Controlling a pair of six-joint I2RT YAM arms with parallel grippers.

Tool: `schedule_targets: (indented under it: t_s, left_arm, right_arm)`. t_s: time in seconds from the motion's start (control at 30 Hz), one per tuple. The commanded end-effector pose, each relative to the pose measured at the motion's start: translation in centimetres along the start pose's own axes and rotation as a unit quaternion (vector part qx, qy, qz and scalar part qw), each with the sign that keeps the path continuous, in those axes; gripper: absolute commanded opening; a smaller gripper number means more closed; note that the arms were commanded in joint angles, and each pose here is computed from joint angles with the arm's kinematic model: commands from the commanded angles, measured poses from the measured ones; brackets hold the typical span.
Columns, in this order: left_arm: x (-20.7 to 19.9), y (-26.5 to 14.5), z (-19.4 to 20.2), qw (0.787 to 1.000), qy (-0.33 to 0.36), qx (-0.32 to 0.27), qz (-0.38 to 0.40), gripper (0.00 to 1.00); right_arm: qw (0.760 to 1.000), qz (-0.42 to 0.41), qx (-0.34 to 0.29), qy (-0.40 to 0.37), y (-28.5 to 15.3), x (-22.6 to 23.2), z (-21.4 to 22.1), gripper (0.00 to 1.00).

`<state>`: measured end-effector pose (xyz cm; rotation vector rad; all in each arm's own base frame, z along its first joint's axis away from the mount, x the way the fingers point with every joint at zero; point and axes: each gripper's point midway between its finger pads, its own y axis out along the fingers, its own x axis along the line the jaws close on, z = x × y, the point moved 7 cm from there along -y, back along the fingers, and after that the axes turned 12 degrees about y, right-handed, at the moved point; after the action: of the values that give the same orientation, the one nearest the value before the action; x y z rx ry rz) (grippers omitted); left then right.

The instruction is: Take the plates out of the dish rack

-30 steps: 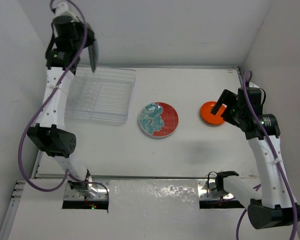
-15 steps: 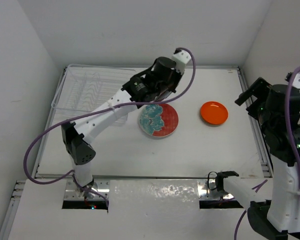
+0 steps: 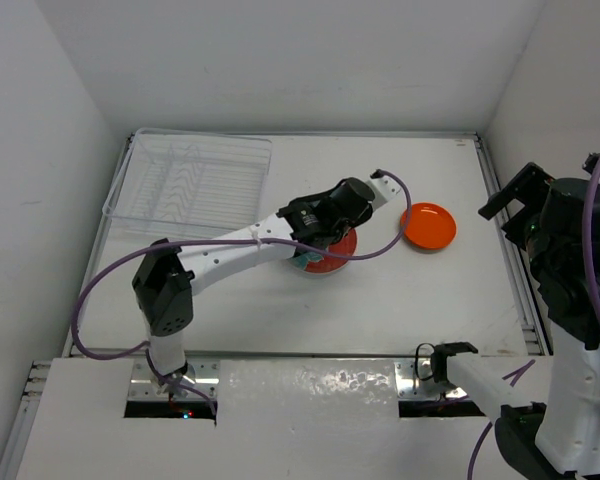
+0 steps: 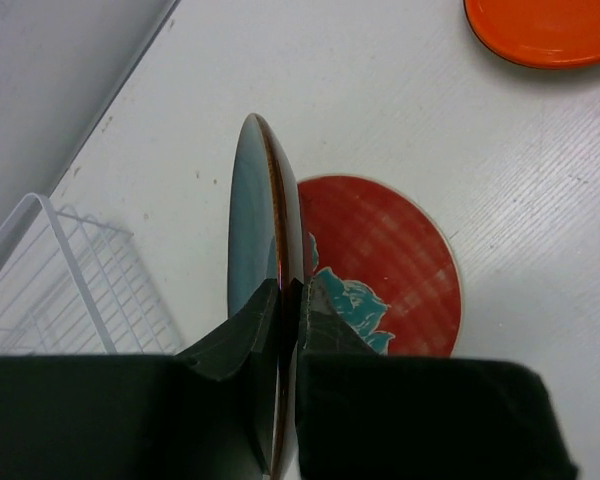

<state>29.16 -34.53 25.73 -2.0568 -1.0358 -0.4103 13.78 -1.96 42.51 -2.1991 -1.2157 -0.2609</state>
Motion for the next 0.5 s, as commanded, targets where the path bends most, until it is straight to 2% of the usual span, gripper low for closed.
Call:
schedule_targets:
  t_s: [0.0,0.47]
  left_arm:
    - [4.9,-2.7,-4.4,0.989,-0.039,-0.097,-0.106,0.0]
    - [1.8,-1.2,-1.1,0.994,-0.018,-0.061,-0.09,0.0]
  right_arm:
    - [1.0,0.0,-0.007,-0.006,0.2,0.1,-0.3,0.99]
    - [1.0,-0.006,-0.004,-0.008,0.6,0.0,0.4,0.99]
